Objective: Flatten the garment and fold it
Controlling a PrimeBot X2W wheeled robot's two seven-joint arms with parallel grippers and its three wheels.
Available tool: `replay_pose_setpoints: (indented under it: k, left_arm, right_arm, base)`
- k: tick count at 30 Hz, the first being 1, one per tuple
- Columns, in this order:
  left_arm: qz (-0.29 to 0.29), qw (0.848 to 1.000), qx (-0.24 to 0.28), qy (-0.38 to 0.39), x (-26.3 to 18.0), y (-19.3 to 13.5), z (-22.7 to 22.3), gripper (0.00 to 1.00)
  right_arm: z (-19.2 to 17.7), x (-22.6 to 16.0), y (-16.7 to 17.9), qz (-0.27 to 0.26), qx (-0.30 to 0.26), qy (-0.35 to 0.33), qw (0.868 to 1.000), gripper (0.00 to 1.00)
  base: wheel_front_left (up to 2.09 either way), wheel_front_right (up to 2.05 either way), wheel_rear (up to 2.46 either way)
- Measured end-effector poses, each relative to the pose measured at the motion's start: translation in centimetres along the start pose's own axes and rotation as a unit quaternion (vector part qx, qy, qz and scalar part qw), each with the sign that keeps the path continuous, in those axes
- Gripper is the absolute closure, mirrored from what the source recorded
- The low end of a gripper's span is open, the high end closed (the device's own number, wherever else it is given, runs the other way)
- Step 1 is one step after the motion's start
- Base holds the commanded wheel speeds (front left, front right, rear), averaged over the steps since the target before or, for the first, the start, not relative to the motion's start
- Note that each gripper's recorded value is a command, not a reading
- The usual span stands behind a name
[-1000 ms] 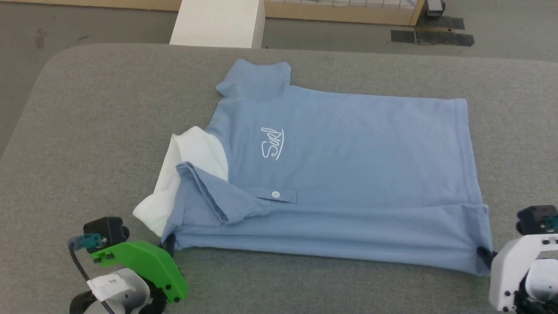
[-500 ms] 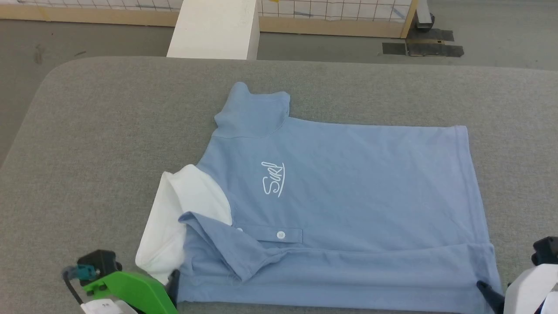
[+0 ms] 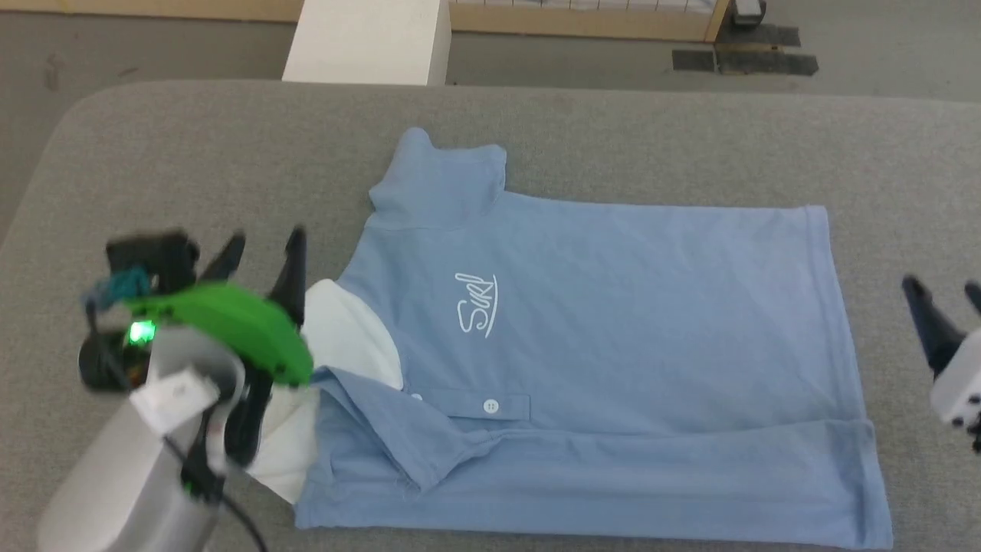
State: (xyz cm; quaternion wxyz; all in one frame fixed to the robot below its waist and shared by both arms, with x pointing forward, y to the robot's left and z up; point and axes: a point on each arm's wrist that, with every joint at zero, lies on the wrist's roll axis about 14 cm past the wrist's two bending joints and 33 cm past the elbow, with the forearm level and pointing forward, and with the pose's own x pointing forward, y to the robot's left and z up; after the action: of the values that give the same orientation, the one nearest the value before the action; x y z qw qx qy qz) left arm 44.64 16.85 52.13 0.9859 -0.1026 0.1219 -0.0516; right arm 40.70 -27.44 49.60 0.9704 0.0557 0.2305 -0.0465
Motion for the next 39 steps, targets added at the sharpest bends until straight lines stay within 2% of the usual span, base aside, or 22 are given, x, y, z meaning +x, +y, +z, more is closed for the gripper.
replay_pose_setpoints:
  k: [3,8,13,16,22,26,29,30,32,39]
  left_arm:
    - [-0.027,0.999,0.024,-0.014,3.1,-1.4,1.3,0.0]
    - [-0.053,0.998,0.04,0.019,8.8,-2.9,1.1,0.0]
    - [-0.041,0.994,0.049,0.088,13.8,-2.5,-0.4,0.0]
    - [-0.042,0.987,0.044,0.15,16.0,-2.7,-2.5,0.0]
    - [-0.027,0.962,0.055,0.266,19.0,-2.8,-6.9,0.0]
    - [-0.011,0.931,0.08,0.356,19.0,-2.2,-11.3,0.0]
    - [-0.005,0.922,0.075,0.379,19.5,-2.4,-12.1,0.0]
    - [-0.003,0.92,0.073,0.385,19.6,-2.4,-12.3,0.55]
    - [0.0,0.92,0.068,0.387,19.8,-2.4,-12.5,1.0]
    - [-0.046,0.949,0.037,0.309,19.7,-3.8,-11.1,1.0]
  right_arm:
    - [1.5,1.5,0.5,0.004,0.001,-0.015,1.0,0.0]
    - [2.6,4.4,1.6,0.015,-0.004,-0.024,1.0,0.0]
    - [2.1,6.9,2.7,0.028,-0.008,-0.014,0.999,0.0]
    - [0.9,8.1,2.5,0.025,-0.009,0.0,1.0,0.0]
    - [-2.6,9.6,1.3,0.01,-0.003,0.039,0.999,0.0]
    - [-4.1,9.8,-0.4,-0.012,-0.003,0.055,0.998,0.0]
    - [-4.7,9.8,-1.4,-0.025,-0.006,0.06,0.998,0.0]
    - [-4.9,9.8,-1.6,-0.028,-0.006,0.063,0.998,0.0]
    - [-5.2,9.8,-2.0,-0.032,-0.006,0.068,0.997,0.0]
    - [-4.4,9.8,-1.8,-0.023,-0.024,0.064,0.997,0.0]
  base:
    - [0.0,0.0,0.0]
    - [0.0,0.0,0.0]
    - [0.0,0.0,0.0]
    - [0.0,0.0,0.0]
    - [0.0,0.0,0.0]
    - [0.0,0.0,0.0]
    - [0.0,0.0,0.0]
    - [0.0,0.0,0.0]
    - [0.0,0.0,0.0]
    - [0.0,0.0,0.0]
